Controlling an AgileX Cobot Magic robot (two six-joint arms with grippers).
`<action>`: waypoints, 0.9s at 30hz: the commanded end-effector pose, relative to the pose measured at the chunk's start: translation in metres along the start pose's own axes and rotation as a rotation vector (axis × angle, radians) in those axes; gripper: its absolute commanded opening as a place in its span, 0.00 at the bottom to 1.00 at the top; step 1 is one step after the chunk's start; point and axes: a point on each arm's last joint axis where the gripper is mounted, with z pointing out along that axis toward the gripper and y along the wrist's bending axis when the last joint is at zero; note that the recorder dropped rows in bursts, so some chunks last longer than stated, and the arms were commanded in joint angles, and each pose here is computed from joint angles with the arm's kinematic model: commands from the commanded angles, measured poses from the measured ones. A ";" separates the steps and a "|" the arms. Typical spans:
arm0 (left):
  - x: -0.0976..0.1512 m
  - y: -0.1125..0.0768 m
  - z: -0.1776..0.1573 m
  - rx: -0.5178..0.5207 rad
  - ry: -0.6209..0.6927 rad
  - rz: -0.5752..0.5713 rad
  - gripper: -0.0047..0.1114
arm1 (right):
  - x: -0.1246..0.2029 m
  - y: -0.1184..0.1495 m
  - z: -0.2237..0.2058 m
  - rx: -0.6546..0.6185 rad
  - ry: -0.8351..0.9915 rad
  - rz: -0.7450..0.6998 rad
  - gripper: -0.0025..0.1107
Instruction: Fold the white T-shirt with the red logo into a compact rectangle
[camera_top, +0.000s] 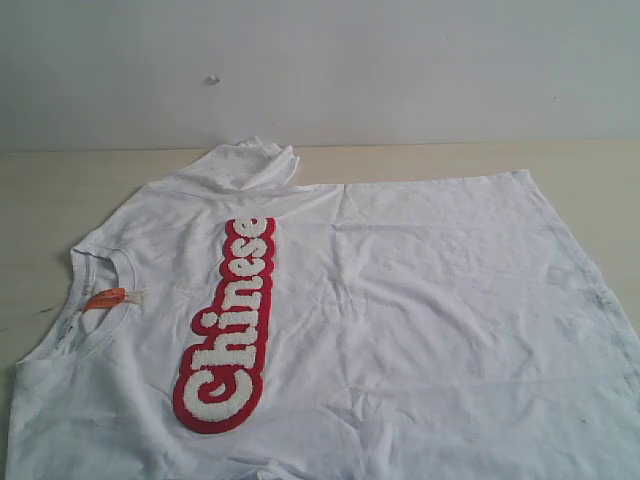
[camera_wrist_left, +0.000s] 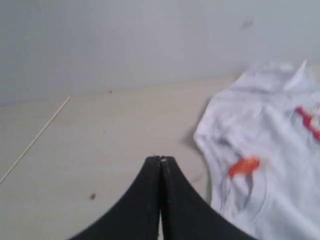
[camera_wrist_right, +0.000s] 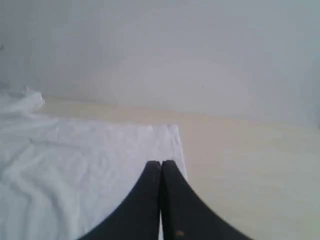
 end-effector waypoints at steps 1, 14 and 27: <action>-0.026 0.000 -0.004 0.021 -0.281 -0.161 0.04 | -0.020 0.001 -0.003 -0.026 -0.236 0.156 0.02; -0.063 -0.002 -0.020 0.214 -0.566 -0.568 0.04 | -0.039 -0.004 -0.010 -0.063 -0.466 0.483 0.02; -0.178 0.009 0.006 0.228 -0.438 -0.424 0.04 | -0.104 -0.010 -0.027 -0.088 -0.566 0.482 0.02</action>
